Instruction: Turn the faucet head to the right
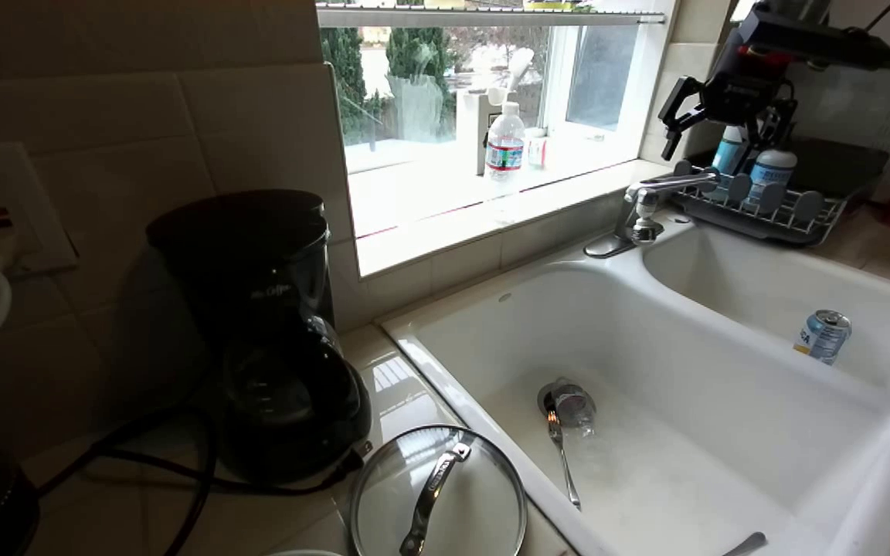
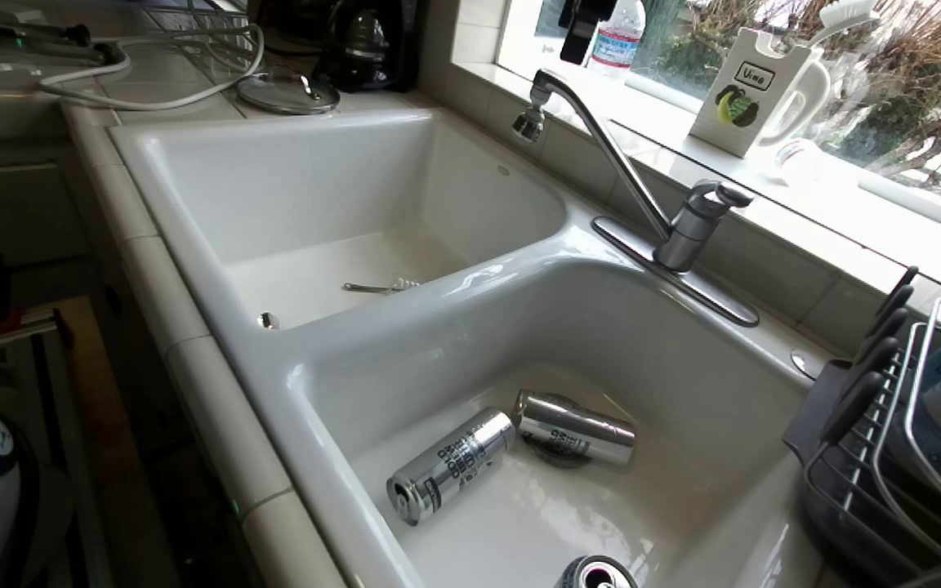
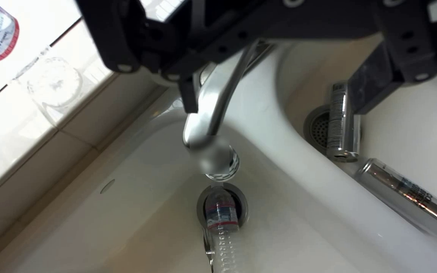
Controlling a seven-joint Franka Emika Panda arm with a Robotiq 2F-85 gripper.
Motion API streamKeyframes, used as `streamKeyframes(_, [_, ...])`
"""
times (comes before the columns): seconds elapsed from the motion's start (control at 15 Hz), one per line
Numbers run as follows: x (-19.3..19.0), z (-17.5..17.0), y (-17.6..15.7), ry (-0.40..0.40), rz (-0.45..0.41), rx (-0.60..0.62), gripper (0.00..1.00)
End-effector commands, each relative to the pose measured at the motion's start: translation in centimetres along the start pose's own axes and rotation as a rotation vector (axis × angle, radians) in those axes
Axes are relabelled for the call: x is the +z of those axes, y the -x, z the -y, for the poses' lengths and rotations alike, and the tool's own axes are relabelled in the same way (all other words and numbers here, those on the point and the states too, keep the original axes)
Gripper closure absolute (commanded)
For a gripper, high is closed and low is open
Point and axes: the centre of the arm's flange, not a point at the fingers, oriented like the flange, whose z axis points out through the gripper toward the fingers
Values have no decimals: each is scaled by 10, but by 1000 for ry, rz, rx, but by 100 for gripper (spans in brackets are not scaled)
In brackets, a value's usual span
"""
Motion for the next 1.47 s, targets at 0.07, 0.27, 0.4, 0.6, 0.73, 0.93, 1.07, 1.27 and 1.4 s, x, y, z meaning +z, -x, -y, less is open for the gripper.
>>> streamKeyframes(0.07, [1,2,-1,17,-6,26,0])
streamKeyframes(0.27, [6,10,2,74,69,92,0])
streamKeyframes(0.4, [8,13,4,120,99,164,0])
streamKeyframes(0.6, [9,20,3,116,104,225,0])
streamKeyframes(0.73, [11,31,-1,101,91,253,25])
streamKeyframes(0.93, [14,46,-6,94,79,268,36])
streamKeyframes(1.07, [19,56,-7,88,81,269,35])
streamKeyframes(1.27, [27,66,-12,75,64,285,24])
streamKeyframes(1.4, [33,69,-16,68,60,290,23])
